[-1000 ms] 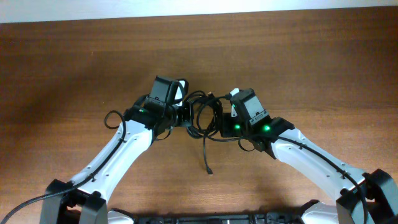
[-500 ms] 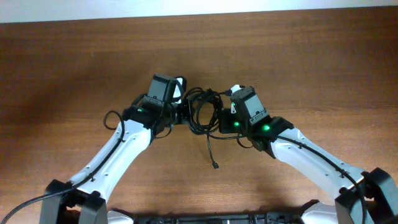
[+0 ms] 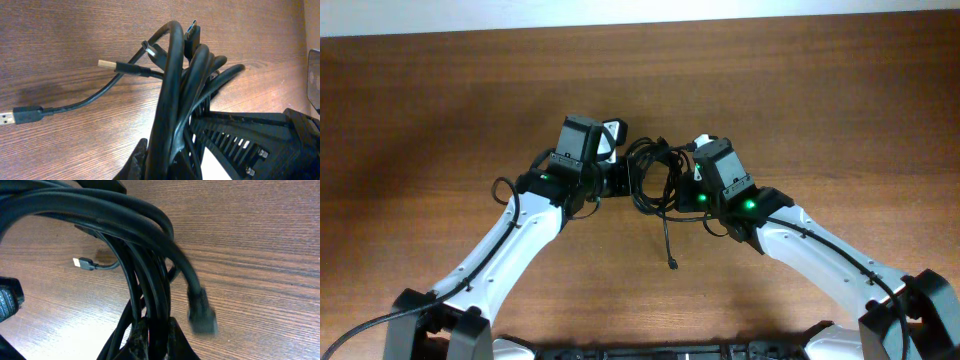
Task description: Untangle cables
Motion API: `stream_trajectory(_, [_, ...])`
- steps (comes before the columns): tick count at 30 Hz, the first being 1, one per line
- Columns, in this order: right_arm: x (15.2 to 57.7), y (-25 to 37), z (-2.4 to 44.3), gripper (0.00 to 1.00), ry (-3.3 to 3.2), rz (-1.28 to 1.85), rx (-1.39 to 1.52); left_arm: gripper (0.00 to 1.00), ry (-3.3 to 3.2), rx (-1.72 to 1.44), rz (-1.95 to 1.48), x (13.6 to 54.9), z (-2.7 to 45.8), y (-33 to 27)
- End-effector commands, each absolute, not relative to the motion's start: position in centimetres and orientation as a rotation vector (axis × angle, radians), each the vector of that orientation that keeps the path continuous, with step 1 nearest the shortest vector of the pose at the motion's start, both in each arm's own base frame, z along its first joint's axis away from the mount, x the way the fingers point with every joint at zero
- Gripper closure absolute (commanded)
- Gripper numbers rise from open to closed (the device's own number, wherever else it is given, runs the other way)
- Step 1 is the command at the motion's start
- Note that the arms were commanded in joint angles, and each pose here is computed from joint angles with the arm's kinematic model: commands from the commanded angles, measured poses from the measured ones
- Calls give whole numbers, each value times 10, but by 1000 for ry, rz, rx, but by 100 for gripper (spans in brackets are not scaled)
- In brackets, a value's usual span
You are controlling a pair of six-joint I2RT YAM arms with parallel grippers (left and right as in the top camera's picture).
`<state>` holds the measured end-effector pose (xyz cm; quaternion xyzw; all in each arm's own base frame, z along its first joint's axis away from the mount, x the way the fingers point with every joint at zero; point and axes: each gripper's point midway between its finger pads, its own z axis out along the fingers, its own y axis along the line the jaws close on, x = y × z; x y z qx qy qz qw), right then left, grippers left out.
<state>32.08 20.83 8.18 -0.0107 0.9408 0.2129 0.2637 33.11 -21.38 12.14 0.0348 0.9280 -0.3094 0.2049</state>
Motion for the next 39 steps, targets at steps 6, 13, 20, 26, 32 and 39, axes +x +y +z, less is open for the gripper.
stream_trajectory(6, [287,248,89,96,2575,910,-278,100,2501,-176,-647,366,133,-165])
stream_trajectory(13, [257,279,138,96,2433,1272,-486,97,2461,-431,-577,383,131,-121])
stream_trajectory(20, [253,292,170,96,2278,1400,-589,94,2416,-587,-458,389,129,-100])
stream_trajectory(26, [283,271,147,89,2354,1130,-426,100,2506,-592,-466,372,117,-103])
stream_trajectory(32, [291,246,139,88,2416,1124,-325,100,2571,-347,-495,359,120,-114])
stream_trajectory(39, [280,231,164,74,2373,1463,-322,100,2465,-236,-530,355,161,-116])
